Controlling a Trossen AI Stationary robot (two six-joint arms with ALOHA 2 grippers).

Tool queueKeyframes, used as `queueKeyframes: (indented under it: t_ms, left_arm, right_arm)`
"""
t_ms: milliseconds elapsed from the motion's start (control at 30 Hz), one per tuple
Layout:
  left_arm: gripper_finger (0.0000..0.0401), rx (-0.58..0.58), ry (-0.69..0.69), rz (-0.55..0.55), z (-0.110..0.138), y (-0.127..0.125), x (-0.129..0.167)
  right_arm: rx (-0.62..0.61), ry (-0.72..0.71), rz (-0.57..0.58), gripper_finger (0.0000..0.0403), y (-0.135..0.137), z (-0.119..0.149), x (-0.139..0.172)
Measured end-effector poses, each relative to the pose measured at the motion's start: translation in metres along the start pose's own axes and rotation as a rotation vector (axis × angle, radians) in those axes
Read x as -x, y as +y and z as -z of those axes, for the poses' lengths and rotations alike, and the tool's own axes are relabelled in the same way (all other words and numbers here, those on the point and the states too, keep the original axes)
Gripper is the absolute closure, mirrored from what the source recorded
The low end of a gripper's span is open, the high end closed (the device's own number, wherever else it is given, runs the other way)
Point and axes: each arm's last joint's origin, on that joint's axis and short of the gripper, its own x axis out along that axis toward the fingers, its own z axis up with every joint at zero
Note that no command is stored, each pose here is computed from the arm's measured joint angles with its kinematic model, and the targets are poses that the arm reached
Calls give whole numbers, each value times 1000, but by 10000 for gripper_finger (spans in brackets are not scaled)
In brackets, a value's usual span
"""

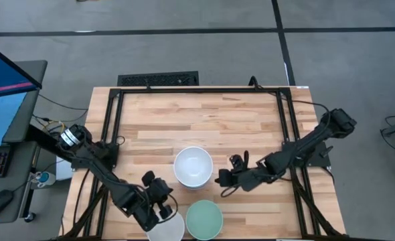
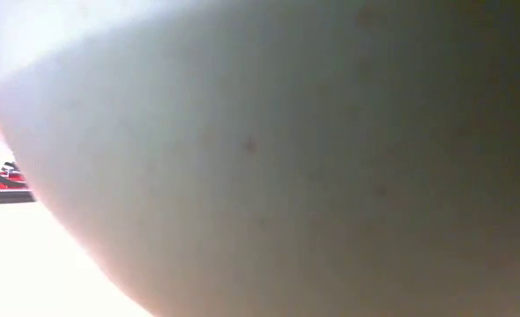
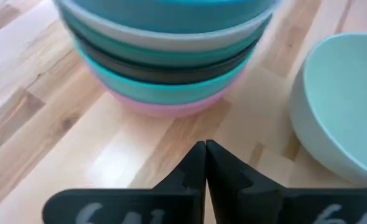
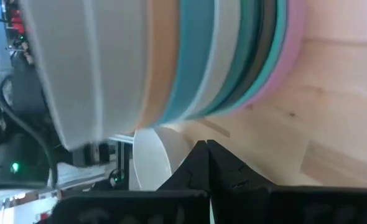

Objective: Nest bowls inside each other
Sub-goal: Move the stacked bowls to the center of the table

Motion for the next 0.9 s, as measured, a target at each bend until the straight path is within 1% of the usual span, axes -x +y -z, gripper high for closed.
queueKeyframes:
  t_ms: [133,300,433,633,900]
  left_arm:
    - [399,85,-52,-39,5,6,-2]
    - [399,170,-107,-70,8,12,-5]
    - [399,174,-147,-79,7,13,-4]
    - [399,172,-139,-85,7,14,-5]
    - [399,174,-129,-93,8,15,-4]
  right_arm:
    - [-18,19,-18,390,-3,13,-6]
    - [-63,8,25,390,-14,23,-18]
    - [-83,19,24,390,-19,28,-31]
    - [-111,32,-17,390,-24,32,-53]
    - [-124,13,-20,390,-29,29,-66]
